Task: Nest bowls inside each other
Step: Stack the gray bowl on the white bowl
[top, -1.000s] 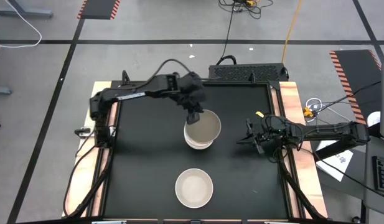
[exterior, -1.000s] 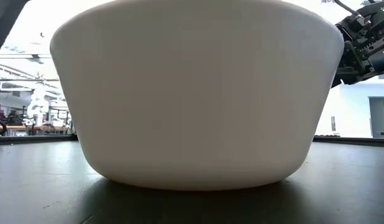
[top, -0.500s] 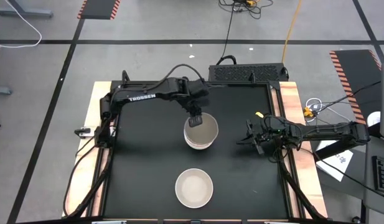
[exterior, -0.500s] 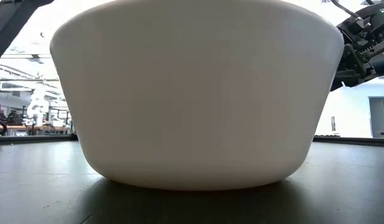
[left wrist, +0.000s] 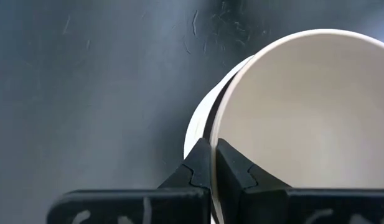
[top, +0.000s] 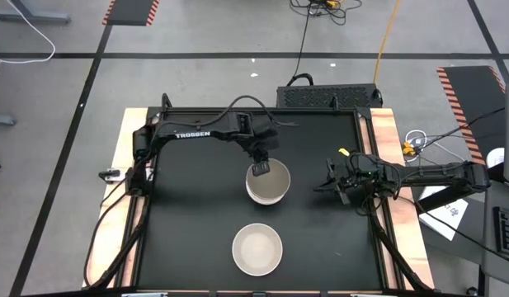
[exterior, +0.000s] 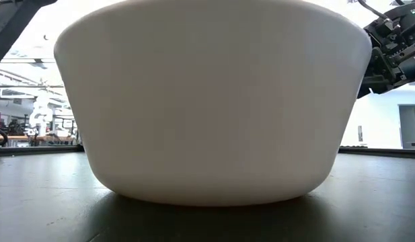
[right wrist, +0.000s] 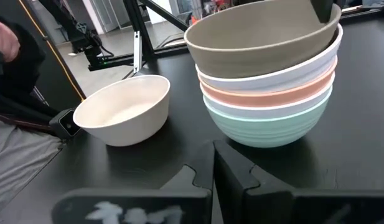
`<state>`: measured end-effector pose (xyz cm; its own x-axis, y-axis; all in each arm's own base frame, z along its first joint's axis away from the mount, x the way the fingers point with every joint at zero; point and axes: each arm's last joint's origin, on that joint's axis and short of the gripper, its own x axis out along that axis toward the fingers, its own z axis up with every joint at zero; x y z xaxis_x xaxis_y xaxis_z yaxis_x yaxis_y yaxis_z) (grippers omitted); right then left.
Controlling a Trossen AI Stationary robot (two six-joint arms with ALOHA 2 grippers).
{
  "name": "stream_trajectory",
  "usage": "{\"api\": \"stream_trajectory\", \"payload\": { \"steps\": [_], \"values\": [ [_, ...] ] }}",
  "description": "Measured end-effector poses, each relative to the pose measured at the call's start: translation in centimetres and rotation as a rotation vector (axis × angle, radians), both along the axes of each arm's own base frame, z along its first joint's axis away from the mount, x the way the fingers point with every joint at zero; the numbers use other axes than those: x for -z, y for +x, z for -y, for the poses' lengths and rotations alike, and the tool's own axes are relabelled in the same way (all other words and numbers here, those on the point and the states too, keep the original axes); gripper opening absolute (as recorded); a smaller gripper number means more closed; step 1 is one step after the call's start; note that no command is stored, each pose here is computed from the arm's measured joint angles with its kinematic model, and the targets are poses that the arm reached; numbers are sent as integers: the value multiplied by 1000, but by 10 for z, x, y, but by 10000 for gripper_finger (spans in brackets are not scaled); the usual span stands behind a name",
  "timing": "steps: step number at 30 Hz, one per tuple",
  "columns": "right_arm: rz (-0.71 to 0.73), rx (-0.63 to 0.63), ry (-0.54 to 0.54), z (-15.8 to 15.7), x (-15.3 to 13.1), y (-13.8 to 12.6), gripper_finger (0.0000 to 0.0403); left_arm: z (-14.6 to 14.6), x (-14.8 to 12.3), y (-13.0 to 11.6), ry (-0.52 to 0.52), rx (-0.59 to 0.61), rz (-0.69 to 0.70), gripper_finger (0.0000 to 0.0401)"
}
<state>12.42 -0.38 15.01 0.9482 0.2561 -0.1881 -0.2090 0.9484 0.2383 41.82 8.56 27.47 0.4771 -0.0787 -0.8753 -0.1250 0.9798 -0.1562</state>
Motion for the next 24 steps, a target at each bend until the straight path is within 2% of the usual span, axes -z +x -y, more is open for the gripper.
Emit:
{"api": "stream_trajectory", "payload": {
  "steps": [13, 24],
  "values": [
    [1, 0, -3, 0, 0, 0, 0, 1, -1, 4, 7, -11, 43, 5],
    [1, -1, -3, 0, 0, 0, 0, 14, -1, 7, 61, -10, 39, 5]
  ]
}}
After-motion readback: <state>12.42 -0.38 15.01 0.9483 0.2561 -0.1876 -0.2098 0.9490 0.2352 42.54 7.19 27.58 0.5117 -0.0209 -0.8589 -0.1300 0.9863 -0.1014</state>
